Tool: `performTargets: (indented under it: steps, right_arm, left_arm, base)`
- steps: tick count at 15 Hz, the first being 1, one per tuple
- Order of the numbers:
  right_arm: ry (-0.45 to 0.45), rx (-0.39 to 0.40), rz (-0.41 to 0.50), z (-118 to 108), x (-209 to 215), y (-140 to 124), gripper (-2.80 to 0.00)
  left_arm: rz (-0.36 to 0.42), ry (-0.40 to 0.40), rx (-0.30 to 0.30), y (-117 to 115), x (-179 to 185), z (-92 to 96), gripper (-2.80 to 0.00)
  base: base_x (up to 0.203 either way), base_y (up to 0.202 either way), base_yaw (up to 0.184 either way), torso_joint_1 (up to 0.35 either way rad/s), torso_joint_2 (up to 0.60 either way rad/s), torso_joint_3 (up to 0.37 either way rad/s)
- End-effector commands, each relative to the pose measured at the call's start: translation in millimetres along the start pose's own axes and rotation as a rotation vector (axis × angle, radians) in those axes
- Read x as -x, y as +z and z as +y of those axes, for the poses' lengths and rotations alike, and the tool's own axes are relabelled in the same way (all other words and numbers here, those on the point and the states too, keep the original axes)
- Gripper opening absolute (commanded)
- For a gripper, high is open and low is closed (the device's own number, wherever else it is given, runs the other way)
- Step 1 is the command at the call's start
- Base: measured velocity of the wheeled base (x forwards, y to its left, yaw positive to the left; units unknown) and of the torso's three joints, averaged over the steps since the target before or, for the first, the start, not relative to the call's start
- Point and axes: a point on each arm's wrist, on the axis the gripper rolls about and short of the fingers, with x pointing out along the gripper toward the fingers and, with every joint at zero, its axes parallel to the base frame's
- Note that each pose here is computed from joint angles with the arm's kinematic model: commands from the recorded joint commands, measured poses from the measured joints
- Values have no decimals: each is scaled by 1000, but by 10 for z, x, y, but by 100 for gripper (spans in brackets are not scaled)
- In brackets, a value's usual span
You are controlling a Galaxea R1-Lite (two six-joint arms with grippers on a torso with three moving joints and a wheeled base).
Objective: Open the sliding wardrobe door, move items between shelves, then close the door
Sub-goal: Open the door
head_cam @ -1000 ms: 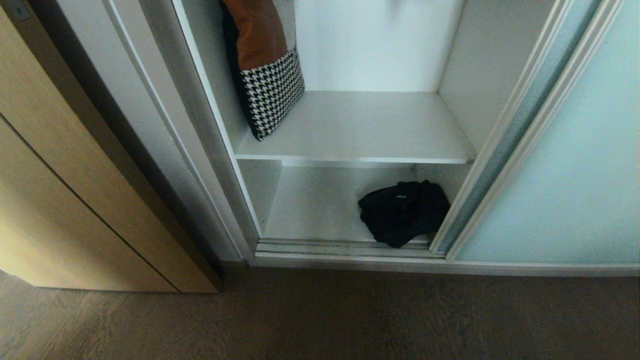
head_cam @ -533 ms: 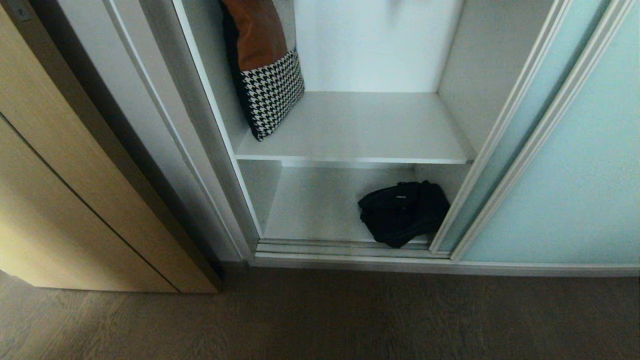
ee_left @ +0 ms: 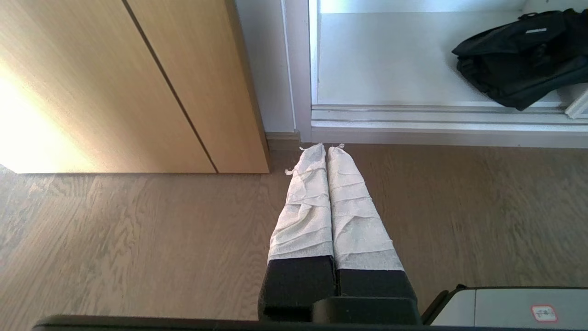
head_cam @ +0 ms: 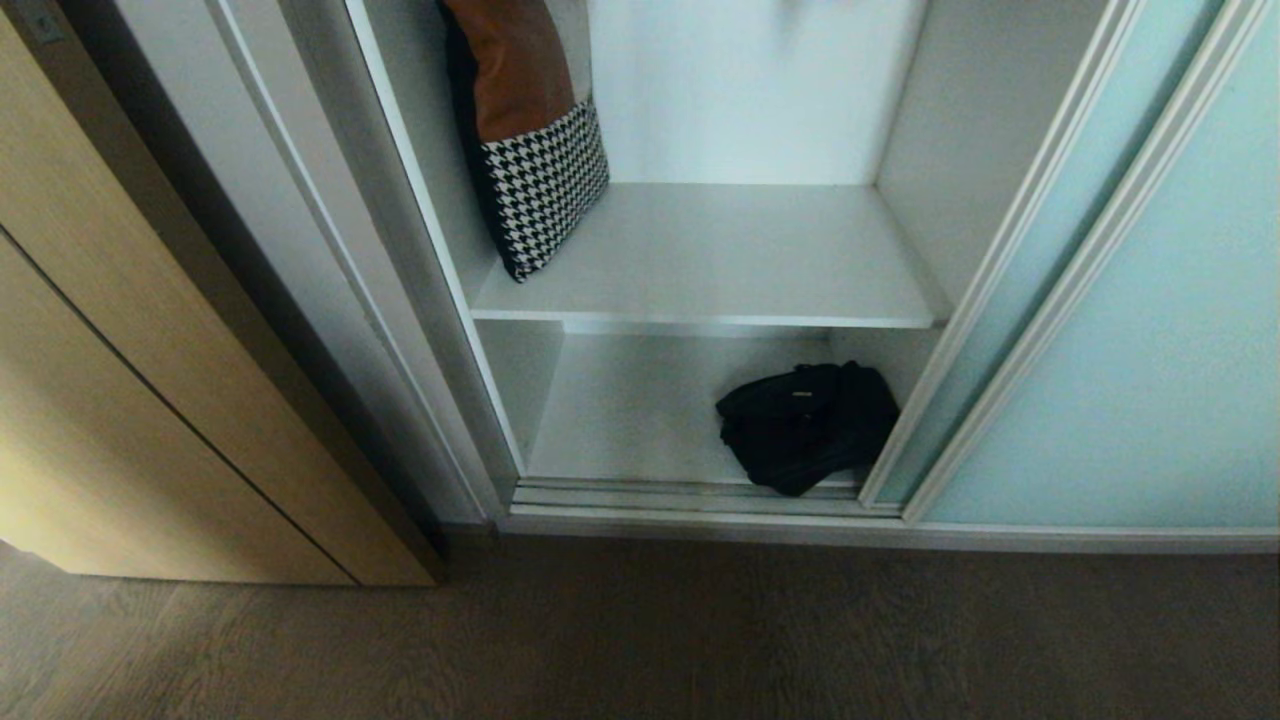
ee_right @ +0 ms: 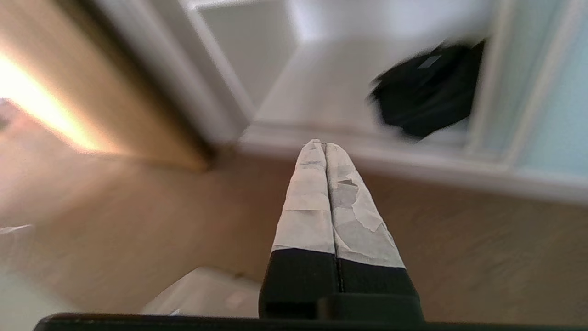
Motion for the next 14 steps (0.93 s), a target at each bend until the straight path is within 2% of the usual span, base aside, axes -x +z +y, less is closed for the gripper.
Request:
performTargets:
  steps: [1, 4, 9, 12, 14]
  right_arm:
    - [76, -39, 58, 5, -3, -52, -280]
    - [67, -24, 71, 1, -2, -66, -280]
    - [-116, 22, 97, -54, 5, -126, -280]
    - [-165, 80, 98, -76, 9, -130, -280]
    - [-120, 81, 109, -77, 8, -132, -280]
  left_arm:
    - [1, 0, 0, 1, -1, 0, -280]
    - [2, 0, 0, 0, -1, 0, -280]
    - [2, 0, 0, 0, -1, 0, -280]
    - [2, 0, 0, 0, -1, 0, -280]
    - [1, 0, 0, 1, -1, 0, -280]
  base:
    - [0, 0, 0, 0, 0, 0]
    - [0, 0, 0, 0, 0, 0]
    - [0, 0, 0, 0, 0, 0]
    - [0, 0, 0, 0, 0, 0]
    - [0, 0, 0, 0, 0, 0]
